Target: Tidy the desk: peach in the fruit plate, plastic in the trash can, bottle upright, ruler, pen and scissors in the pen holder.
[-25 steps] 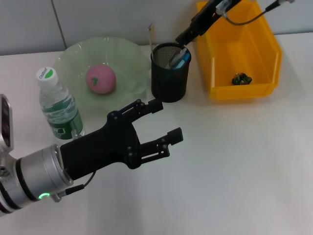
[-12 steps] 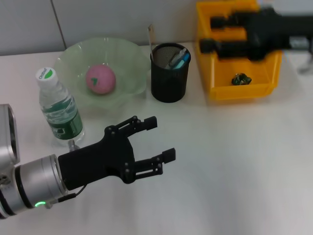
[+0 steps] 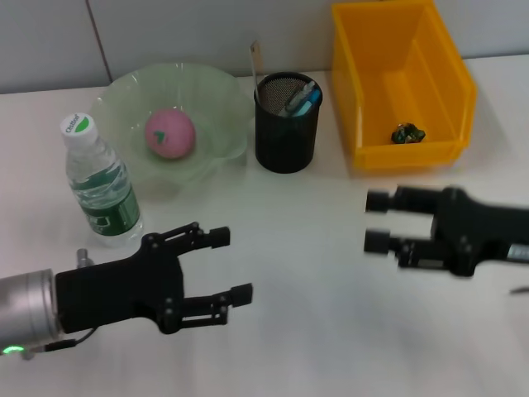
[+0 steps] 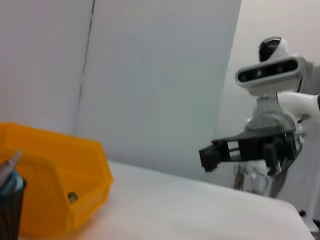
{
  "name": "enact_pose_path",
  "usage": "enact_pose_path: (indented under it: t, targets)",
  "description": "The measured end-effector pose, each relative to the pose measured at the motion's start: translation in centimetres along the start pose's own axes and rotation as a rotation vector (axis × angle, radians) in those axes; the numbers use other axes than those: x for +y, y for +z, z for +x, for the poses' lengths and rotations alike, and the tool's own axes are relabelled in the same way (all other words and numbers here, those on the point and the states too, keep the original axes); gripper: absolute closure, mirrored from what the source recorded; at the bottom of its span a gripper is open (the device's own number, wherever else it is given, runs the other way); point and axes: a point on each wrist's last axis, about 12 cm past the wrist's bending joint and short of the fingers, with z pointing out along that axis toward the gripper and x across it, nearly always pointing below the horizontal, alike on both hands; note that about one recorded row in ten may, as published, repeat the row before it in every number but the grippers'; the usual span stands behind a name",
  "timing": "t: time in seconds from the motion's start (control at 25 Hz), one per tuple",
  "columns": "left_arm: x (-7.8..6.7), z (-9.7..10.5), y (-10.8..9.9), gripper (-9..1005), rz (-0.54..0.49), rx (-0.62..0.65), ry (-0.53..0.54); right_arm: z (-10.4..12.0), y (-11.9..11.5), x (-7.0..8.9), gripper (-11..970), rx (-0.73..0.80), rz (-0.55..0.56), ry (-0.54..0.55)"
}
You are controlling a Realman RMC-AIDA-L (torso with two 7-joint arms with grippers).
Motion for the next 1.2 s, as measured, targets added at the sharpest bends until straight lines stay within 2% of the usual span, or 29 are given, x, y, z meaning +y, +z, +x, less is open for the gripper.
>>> enact_pose_path:
  t: [0.12, 0.36, 0.72, 1.2]
  targets:
    - [0.2, 0.1, -0.9, 149, 0.014, 0.041, -0.006, 2.2, 0.8, 0.1, 266, 0.041, -0.019, -0.019]
    - [0.1, 0.2, -1.0, 149, 0.038, 0.074, -0.012, 4.2, 2.5, 0.0, 267, 0.137, -0.009, -0.050]
    - [0.3, 0.2, -0.6, 149, 0.057, 0.097, -0.046, 4.7, 2.5, -0.2, 267, 0.140, 0.024, -0.104]
    - [0.1, 0.2, -0.7, 149, 0.063, 0.094, -0.061, 4.6, 2.7, -0.2, 267, 0.133, 0.023, -0.112]
